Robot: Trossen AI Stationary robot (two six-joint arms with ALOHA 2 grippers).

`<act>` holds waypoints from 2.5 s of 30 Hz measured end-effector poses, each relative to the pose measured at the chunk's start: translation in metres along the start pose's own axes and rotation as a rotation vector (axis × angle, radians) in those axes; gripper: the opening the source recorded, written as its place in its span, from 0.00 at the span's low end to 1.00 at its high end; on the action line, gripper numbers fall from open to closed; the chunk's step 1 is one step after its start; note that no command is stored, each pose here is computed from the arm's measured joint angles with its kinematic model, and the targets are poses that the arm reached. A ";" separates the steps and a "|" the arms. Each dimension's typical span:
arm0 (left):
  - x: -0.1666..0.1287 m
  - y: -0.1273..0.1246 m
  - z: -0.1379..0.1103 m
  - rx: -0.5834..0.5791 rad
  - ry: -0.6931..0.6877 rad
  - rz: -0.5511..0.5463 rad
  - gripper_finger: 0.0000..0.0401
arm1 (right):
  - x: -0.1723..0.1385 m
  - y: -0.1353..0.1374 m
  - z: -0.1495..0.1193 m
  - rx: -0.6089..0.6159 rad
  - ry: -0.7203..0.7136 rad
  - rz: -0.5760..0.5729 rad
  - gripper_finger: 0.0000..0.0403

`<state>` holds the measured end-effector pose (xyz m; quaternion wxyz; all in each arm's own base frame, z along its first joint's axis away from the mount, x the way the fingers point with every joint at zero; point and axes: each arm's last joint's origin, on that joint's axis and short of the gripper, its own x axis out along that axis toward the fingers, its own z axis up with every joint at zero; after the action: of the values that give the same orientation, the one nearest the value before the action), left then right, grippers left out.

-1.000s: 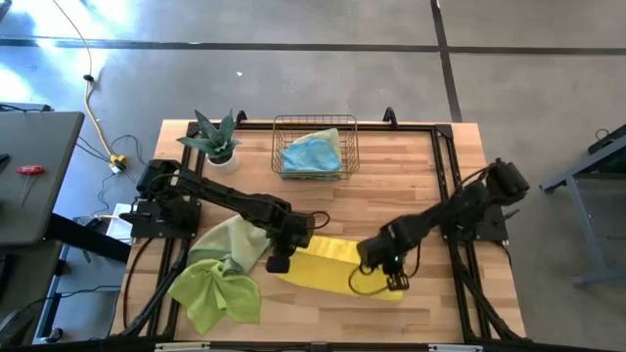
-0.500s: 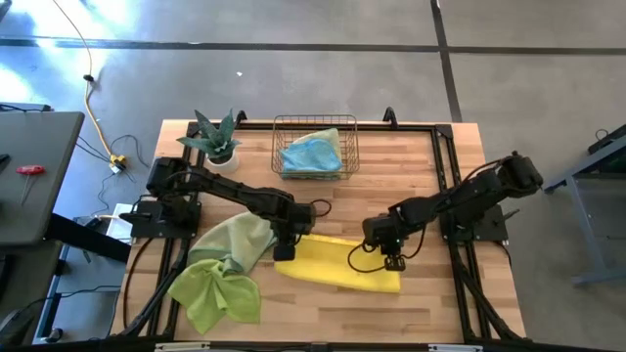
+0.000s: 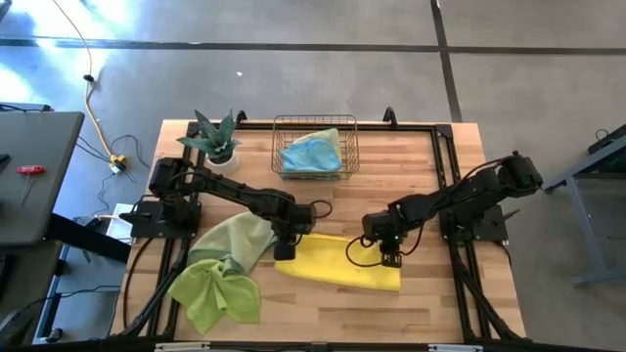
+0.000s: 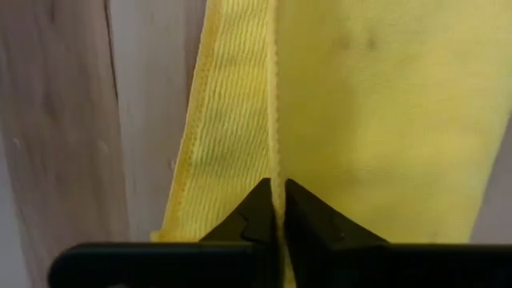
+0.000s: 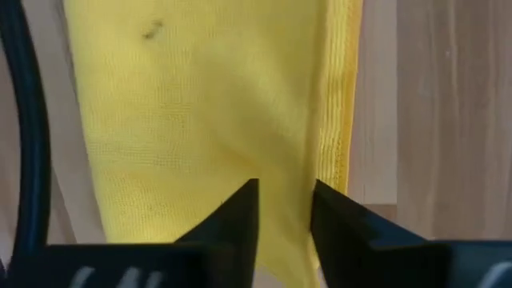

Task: Fold microfiber towels
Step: Fold the yellow microfiber cloth

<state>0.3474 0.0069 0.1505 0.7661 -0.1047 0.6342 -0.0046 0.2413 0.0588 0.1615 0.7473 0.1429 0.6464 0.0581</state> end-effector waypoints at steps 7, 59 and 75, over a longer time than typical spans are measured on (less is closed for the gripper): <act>-0.001 0.006 -0.002 0.011 0.018 0.076 0.22 | -0.010 0.001 -0.003 0.067 0.076 -0.042 0.42; 0.021 -0.035 0.013 0.254 -0.297 0.103 0.41 | 0.000 0.104 -0.088 1.242 -0.576 0.108 0.45; 0.037 -0.031 0.030 0.197 -0.436 0.101 0.41 | 0.047 0.102 -0.087 1.310 -0.499 0.284 0.45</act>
<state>0.3878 -0.0244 0.1247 0.8907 0.0037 0.4545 -0.0054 0.1733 0.1807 0.1355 0.6186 0.6541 0.3335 -0.2799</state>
